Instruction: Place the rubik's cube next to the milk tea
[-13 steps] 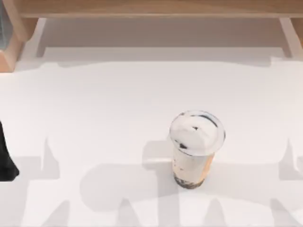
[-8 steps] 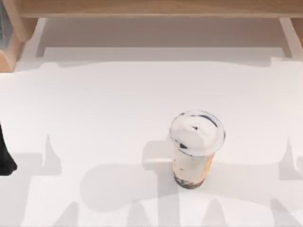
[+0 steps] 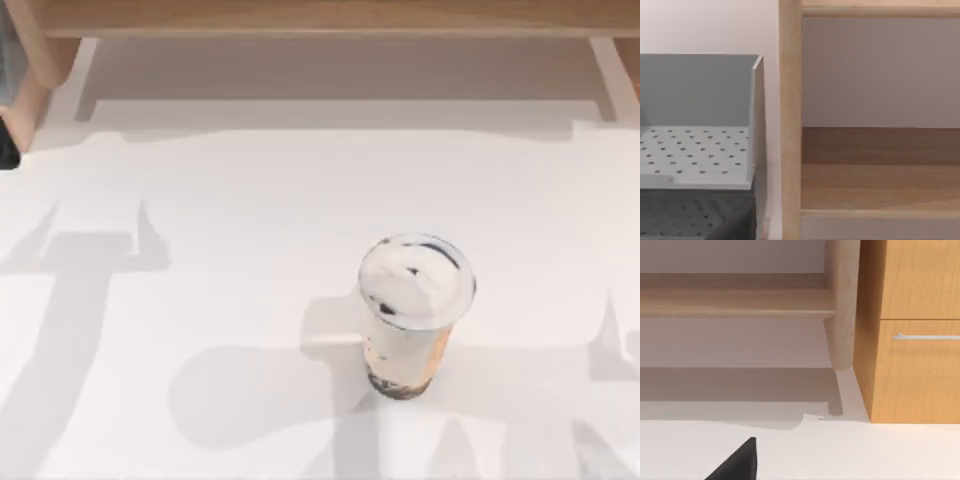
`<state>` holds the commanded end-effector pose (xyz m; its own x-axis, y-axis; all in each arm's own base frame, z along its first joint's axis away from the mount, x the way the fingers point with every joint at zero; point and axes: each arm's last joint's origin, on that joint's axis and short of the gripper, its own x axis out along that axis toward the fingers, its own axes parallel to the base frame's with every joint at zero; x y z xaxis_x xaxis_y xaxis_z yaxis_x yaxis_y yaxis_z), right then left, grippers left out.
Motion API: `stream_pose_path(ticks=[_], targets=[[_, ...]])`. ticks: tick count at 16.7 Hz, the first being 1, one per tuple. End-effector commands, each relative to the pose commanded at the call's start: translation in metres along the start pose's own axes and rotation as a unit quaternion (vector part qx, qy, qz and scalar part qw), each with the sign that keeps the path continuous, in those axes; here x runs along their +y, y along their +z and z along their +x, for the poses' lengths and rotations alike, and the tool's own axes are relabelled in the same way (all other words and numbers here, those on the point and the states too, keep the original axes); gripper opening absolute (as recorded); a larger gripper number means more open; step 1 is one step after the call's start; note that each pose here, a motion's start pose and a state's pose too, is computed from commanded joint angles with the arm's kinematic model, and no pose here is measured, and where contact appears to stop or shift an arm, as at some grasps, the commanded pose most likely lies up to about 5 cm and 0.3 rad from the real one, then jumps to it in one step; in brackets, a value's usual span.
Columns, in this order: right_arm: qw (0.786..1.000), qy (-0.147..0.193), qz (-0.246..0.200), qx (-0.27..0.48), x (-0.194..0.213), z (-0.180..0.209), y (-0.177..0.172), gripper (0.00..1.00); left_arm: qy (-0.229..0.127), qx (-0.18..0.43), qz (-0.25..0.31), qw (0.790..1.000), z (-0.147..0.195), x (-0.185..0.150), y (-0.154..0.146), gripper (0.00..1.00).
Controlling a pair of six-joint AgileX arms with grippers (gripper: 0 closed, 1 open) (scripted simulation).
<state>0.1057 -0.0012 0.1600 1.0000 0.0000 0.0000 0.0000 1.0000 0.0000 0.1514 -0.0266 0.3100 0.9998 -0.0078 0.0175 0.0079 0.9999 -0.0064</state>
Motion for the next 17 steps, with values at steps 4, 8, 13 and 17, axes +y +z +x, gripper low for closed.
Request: stream_pose_path(ticks=[4,8,13,17], targets=[[1.0,0.0,0.0,0.0,0.0,0.0,0.0,1.0,-0.002,0.0,-0.002,1.0,0.062,-0.037,0.062,1.0],[1.0,0.0,0.0,0.0,0.0,0.0,0.0,1.0,-0.006,0.011,0.003,1.0,0.132,-0.098,0.09,1.0],[1.0,0.0,0.0,0.0,0.0,0.0,0.0,1.0,-0.006,0.016,0.008,1.0,0.196,-0.183,0.087,1.0],[1.0,0.0,0.0,0.0,0.0,0.0,0.0,1.0,-0.008,0.013,0.007,1.0,0.221,-0.235,0.074,1.0]])
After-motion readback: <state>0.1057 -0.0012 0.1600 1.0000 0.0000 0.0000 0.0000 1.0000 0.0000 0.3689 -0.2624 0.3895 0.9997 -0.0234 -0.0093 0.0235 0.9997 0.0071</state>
